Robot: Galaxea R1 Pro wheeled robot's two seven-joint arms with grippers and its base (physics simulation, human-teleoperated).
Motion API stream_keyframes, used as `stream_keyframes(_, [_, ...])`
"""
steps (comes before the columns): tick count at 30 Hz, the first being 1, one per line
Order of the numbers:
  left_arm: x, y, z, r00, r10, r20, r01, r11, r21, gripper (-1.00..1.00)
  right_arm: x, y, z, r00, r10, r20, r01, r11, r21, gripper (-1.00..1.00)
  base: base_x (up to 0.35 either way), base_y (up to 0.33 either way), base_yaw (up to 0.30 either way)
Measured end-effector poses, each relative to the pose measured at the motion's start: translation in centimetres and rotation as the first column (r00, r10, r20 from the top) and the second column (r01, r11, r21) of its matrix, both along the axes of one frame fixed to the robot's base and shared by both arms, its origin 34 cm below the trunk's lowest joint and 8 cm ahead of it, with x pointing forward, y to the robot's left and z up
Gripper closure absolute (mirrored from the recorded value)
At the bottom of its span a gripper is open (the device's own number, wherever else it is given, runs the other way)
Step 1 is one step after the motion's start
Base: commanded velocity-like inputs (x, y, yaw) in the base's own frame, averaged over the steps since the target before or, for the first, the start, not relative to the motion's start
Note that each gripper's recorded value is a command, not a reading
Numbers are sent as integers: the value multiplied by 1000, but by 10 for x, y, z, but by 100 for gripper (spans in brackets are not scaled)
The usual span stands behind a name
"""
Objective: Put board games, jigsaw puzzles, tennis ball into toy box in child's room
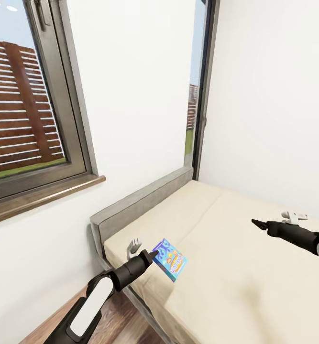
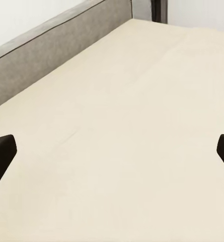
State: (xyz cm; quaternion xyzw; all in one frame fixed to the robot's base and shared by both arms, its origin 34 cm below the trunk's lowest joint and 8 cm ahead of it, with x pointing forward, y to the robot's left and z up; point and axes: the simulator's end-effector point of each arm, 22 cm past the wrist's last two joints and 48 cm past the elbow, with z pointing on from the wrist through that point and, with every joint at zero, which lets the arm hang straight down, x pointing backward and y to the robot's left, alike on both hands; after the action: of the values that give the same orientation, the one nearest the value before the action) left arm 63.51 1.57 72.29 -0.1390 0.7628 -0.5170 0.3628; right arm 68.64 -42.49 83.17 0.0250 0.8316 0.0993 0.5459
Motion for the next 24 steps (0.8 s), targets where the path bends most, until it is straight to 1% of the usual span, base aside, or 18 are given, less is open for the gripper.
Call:
stream_keyframes(18, [6,1,34,1000,2,-7,-2,1000,5,100,-4,8,33,1000,16,0,-17,1000,-15,-100,0,0,-1])
stream_keyframes(24, [7,0,46,1000,-1,-8,1,1000,6,100,-3,8,45,1000,18,0,-18,1000,-17,-100,0,0,-48])
